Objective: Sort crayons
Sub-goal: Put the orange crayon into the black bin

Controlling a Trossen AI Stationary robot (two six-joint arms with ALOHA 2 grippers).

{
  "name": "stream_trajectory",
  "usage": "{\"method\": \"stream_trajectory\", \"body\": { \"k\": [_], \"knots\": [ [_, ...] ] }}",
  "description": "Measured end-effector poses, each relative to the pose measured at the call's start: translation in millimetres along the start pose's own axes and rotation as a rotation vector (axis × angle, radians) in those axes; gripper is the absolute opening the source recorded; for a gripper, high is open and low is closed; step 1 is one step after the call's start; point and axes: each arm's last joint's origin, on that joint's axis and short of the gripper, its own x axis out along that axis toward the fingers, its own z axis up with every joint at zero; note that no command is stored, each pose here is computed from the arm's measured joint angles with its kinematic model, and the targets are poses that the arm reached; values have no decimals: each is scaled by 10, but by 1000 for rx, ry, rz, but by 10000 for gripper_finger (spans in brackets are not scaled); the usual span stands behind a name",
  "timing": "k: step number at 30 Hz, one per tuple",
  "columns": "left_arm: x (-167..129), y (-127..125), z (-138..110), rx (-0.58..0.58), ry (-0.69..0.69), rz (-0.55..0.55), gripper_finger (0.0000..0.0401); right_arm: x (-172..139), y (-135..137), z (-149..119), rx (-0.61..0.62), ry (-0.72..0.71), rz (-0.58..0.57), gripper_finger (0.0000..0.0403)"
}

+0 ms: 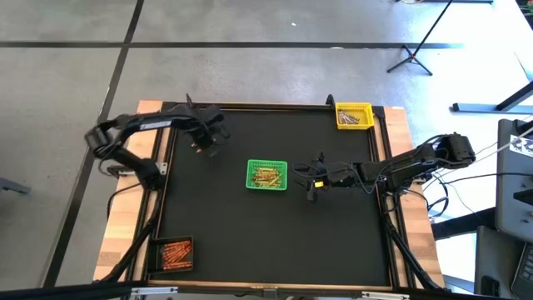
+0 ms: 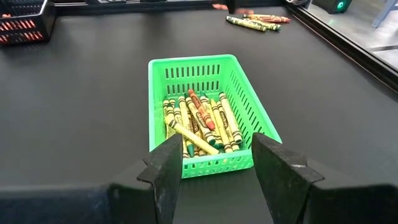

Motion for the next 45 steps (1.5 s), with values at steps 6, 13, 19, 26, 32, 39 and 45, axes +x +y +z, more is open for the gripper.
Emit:
{"method": "stream_trajectory", "body": {
  "k": [6, 13, 19, 26, 32, 39, 45],
  "knots": [
    [-506, -326, -323, 48, -115, -44, 5, 0, 0, 0, 0, 0, 0, 191],
    [-915, -697, -786, 156, -219, -215, 4, 0, -1, 0, 0, 0, 0, 191],
    [-1046, -926, -1045, 199, -261, -271, 4, 0, 0, -1, -1, 1, 0, 191],
    [-1097, -1124, -1260, 242, -280, -283, 4, 0, -1, -1, 0, 1, 0, 191],
    [-1113, -1182, -1336, 280, -320, -255, 5, 0, 0, 0, -1, 0, 0, 191],
    [-1120, -1204, -1367, 269, -315, -267, 6, 0, 0, 0, -1, 0, 0, 191],
    [-1130, -1318, -1525, 289, -217, -359, 6, 0, -1, 0, -1, 0, 0, 191]
  ]
}}
